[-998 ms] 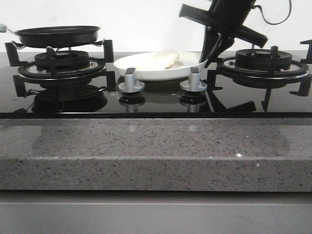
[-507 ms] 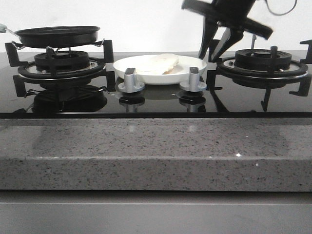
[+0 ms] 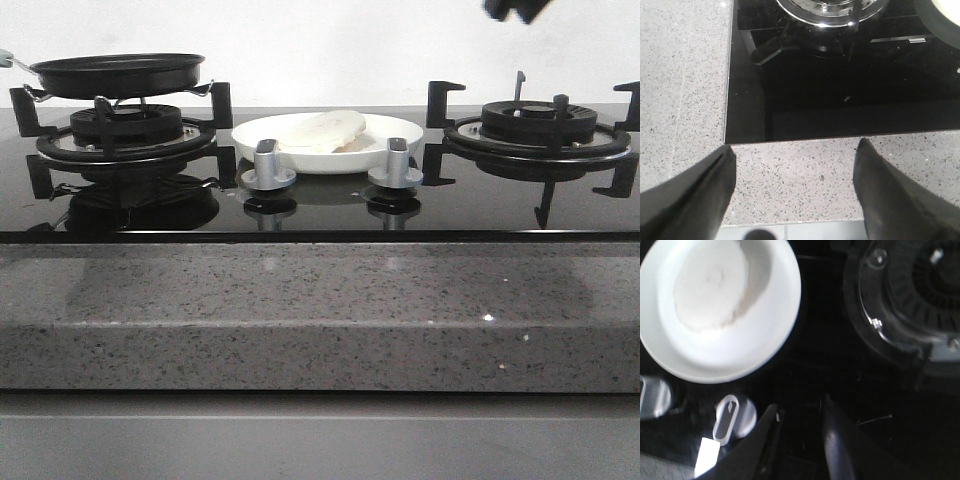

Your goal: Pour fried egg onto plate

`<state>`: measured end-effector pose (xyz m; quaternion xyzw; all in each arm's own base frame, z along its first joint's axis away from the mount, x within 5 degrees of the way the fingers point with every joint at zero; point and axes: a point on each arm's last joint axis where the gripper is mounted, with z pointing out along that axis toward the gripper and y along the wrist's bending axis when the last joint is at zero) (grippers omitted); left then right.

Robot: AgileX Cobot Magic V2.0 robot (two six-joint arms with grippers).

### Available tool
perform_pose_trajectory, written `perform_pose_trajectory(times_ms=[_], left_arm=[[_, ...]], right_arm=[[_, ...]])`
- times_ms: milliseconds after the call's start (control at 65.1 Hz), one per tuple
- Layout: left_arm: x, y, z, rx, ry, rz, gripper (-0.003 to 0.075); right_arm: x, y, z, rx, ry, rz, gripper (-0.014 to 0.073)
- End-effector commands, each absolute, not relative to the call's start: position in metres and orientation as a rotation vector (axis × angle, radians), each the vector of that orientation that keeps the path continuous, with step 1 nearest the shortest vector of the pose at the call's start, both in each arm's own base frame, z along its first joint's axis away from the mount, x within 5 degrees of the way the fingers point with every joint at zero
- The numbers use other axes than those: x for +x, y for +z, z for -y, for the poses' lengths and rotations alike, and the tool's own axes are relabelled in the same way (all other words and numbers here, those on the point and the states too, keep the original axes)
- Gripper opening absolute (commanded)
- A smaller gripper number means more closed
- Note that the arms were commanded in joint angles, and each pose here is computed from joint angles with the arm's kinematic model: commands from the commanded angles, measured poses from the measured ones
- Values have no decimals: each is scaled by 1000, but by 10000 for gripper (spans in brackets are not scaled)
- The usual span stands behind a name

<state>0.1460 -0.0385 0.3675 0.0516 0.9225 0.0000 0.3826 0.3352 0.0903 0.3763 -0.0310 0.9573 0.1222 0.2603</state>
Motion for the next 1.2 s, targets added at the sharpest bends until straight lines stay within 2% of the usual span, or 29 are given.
perform_pose_trajectory(times_ms=[0, 246, 461, 676, 937, 1060, 1183], left_arm=[[147, 380, 39, 137, -18, -2261, 492], [147, 380, 39, 137, -18, -2261, 492], [147, 380, 39, 137, -18, -2261, 492], [148, 381, 39, 137, -20, -2256, 492], [148, 381, 40, 137, -23, -2256, 489], [148, 381, 40, 137, -23, -2255, 406], [148, 380, 40, 136, -30, -2257, 227]], right_arm=[[297, 401, -80, -140, 322, -2413, 236], [206, 388, -58, -197, 296, -2282, 236], [140, 362, -40, -231, 250, -2229, 236], [97, 340, -30, -232, 249, -2183, 236], [73, 317, -25, -242, 247, -2222, 232], [71, 310, -24, -243, 246, -2235, 162], [71, 308, -24, -243, 245, -2241, 23]])
